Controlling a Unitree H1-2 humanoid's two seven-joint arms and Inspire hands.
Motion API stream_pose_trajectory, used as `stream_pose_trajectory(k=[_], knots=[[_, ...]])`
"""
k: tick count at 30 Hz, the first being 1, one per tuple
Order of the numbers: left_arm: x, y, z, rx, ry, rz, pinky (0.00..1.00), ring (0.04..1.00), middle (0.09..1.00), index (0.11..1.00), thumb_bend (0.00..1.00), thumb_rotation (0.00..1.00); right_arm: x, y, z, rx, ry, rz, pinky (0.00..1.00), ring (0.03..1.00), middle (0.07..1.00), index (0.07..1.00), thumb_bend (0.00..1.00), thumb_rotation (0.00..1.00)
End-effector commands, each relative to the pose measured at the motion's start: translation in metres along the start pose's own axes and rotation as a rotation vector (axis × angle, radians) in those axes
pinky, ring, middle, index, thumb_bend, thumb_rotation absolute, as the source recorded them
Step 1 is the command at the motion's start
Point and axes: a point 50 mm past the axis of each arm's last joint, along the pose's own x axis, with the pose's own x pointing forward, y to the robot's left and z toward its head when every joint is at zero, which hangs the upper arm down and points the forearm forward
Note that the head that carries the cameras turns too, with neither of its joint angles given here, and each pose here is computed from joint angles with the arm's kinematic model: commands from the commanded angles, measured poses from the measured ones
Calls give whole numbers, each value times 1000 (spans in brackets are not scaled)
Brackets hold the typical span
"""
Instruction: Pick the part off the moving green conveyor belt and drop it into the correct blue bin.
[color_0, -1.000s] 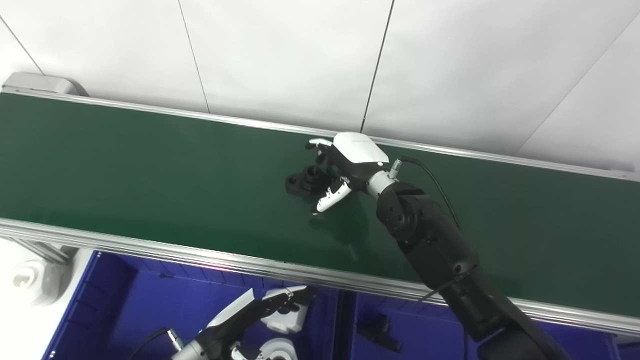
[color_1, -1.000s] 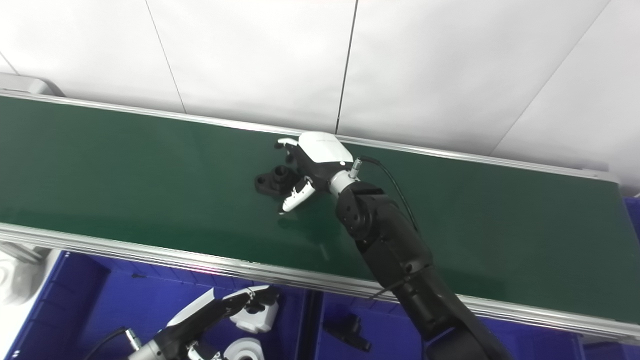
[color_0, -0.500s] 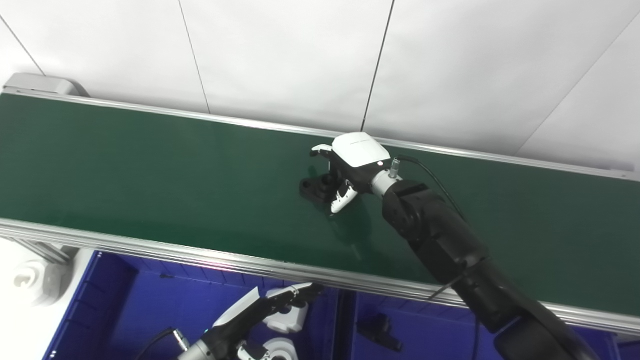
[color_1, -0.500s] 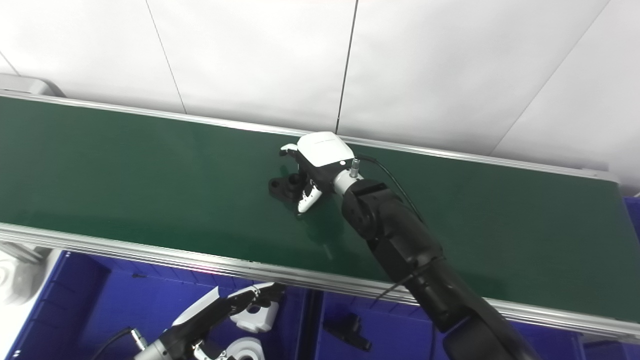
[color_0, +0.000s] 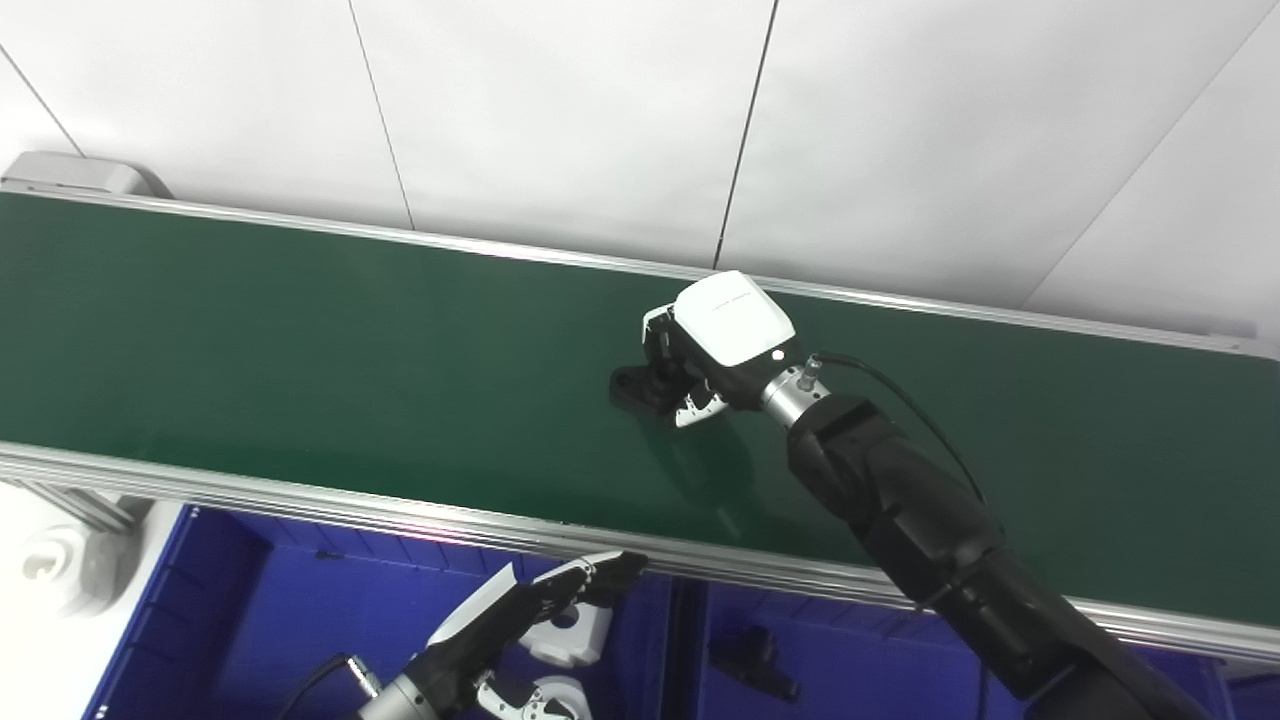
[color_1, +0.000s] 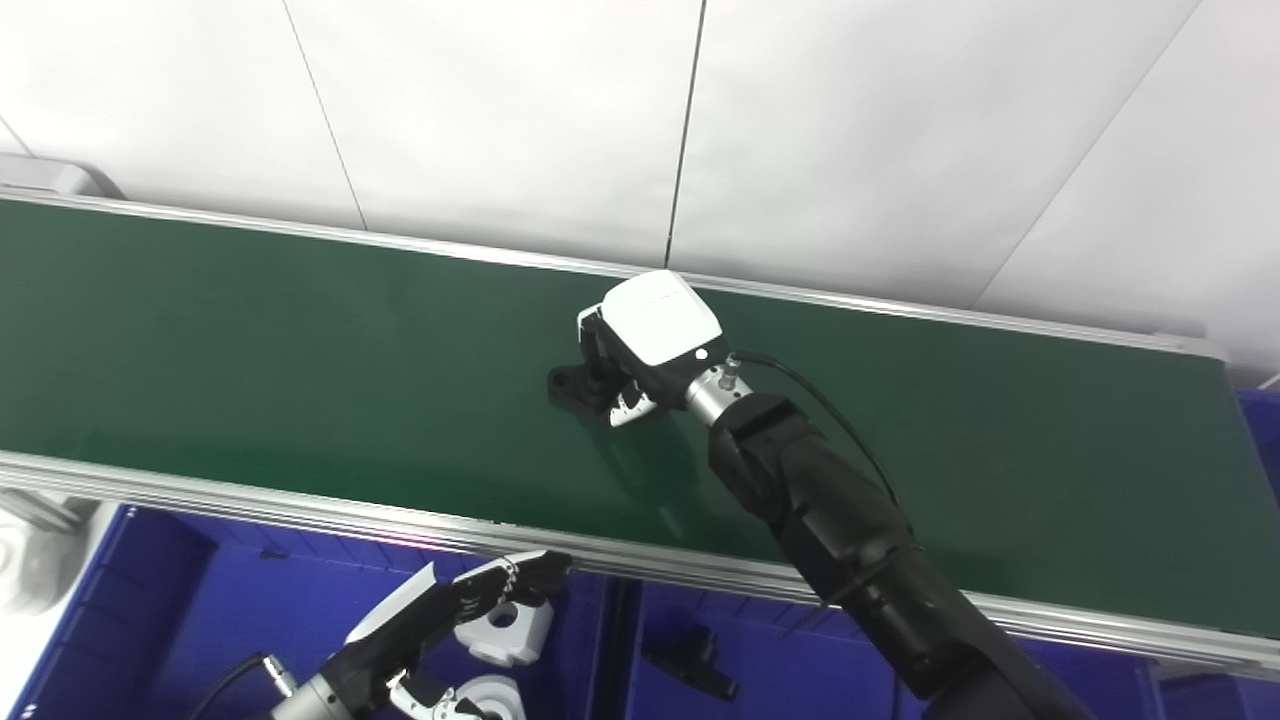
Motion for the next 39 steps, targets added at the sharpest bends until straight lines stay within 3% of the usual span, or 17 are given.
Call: stream_pose_trajectory(k=[1,9,13,18,23,32,39], knots=[[1,2,8,18,-36,7,862,880,884,881,886,299,-25,48,12,-18,0,108,31,81,149,483,521,118],[4,5,7,-5,-60,8,787,832,863,875,872,272,-37,62,14,22,32,6,37,87,158,483,522,122],[4,7,8,17,-56,10,812,853,872,874,884,297,-43,54,14,19,58,-25,49,99,172,483,525,132],[3,7,9,20,-52,11,798,844,869,874,891,305,-55,40,11,66,129,-118,59,116,202,473,518,124],[0,7,11,30,-49,12,813,854,874,872,893,307,-79,8,10,185,192,-263,73,130,214,471,513,120],[-6,10,15,33,-48,3,829,866,883,872,885,313,-136,-62,25,314,284,-426,128,190,284,483,510,120],[-12,13,17,55,-52,2,846,877,888,871,895,340,-181,-88,35,324,332,-436,151,217,305,484,511,119]])
